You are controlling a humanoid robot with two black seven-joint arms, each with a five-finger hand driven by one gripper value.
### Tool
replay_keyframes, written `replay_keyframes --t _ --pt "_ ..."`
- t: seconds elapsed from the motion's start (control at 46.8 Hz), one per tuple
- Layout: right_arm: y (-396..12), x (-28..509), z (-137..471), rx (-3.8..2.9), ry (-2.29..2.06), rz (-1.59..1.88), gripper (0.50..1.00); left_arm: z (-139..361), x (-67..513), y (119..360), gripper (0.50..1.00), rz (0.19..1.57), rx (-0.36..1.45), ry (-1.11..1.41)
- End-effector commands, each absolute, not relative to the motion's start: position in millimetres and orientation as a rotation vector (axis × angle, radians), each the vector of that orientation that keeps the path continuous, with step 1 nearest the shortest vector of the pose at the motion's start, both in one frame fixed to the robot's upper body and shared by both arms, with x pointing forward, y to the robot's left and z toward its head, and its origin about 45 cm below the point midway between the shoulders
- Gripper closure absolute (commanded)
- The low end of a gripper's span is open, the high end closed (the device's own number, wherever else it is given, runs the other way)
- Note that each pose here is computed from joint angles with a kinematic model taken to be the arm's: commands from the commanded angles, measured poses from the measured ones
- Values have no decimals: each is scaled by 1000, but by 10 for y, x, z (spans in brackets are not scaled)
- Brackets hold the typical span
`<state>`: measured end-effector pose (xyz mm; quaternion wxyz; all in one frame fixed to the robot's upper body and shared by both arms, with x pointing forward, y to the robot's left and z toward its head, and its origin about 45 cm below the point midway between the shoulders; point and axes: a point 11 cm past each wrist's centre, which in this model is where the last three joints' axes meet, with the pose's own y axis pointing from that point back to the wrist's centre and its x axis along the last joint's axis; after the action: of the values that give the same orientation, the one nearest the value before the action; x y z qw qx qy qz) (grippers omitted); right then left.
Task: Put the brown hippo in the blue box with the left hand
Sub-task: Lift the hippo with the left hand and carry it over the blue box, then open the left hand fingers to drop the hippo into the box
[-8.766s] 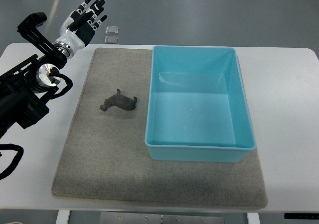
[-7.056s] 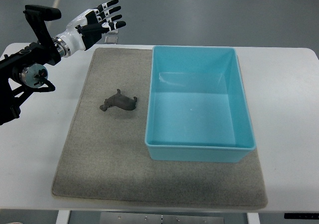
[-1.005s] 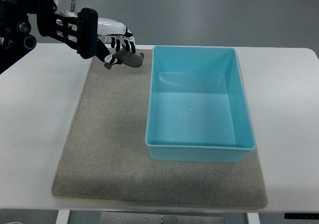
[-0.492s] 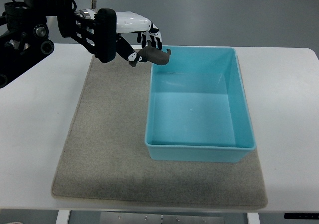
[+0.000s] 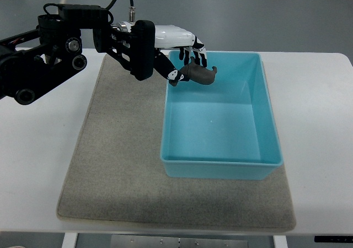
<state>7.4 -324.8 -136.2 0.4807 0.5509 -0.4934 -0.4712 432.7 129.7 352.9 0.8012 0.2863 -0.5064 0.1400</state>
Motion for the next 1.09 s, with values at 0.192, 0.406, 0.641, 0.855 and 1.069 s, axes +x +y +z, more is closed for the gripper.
replay_keyframes --t 0.192,0.406,0.641,0.855,1.069 --pt "-3247 75 -1362 1344 -1203 -1149 564 3462 4252 1067 1000 264 571 -1070" --pt "-3247 75 -1362 1344 -1203 -1149 564 3385 4227 1040 817 255 566 -1053" --pt "-3247 75 -1362 1344 -1203 -1149 564 3375 4225 1048 729 266 550 -1028" --pt "-3247 75 -1362 1344 -1203 -1149 564 3372 4217 1042 724 267 540 -1012" --pt "-3247 75 -1362 1344 -1203 -1149 564 3380 4275 1110 724 291 551 -1005"
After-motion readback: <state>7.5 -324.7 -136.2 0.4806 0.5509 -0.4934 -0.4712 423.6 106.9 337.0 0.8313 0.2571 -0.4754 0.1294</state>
